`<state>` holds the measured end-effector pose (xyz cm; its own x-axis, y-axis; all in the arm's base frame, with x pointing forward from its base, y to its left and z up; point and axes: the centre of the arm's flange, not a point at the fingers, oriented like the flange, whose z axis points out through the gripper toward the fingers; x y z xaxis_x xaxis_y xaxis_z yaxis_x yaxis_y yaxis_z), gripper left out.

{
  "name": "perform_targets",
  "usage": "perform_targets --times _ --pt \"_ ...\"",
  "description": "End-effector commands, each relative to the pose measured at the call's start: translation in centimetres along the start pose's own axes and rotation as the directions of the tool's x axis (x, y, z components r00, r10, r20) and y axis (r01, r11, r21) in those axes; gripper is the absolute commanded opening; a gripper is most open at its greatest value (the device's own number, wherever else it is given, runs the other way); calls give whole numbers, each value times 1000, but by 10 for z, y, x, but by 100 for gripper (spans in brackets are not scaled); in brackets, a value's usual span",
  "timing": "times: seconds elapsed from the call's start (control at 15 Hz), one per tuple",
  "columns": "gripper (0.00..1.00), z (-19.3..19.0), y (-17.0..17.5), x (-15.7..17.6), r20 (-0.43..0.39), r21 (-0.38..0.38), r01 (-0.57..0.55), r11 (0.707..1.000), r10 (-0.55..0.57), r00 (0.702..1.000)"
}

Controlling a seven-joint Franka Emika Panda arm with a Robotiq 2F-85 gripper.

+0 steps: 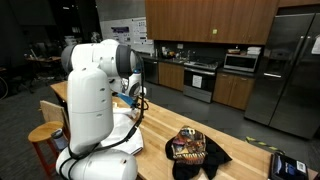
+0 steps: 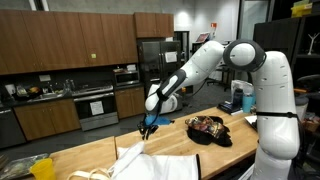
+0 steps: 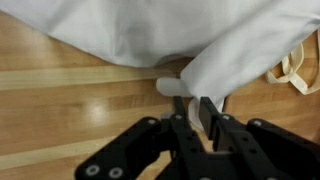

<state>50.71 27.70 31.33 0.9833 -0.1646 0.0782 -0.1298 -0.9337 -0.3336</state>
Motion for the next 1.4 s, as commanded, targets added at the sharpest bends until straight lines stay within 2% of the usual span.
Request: perform_targets --times 0.0,0.07,0.2,0.27,0.33,0.47,0.67,0.8,1.13,1.2,1.33 --pt "43 -12 8 7 0 -4 6 1000 -6 1000" --pt "13 -19 12 12 -4 -5 3 1000 -3 1000" --pt "18 -18 14 12 -3 -6 1 1000 -1 1000" --pt "25 -15 13 11 2 -7 3 1000 -3 1000" --pt "56 -11 11 9 7 -8 6 1000 -6 1000" --pt "68 -6 10 -3 36 -21 32 999 -31 999" --pt "89 12 -8 6 31 -5 -9 1000 9 999" --pt "99 31 -30 9 44 0 -18 1000 18 999" --pt "100 87 -89 10 68 38 -74 997 71 995" --pt "75 97 -101 9 58 51 -70 996 67 996" --pt "69 111 -117 7 37 64 -77 995 75 997"
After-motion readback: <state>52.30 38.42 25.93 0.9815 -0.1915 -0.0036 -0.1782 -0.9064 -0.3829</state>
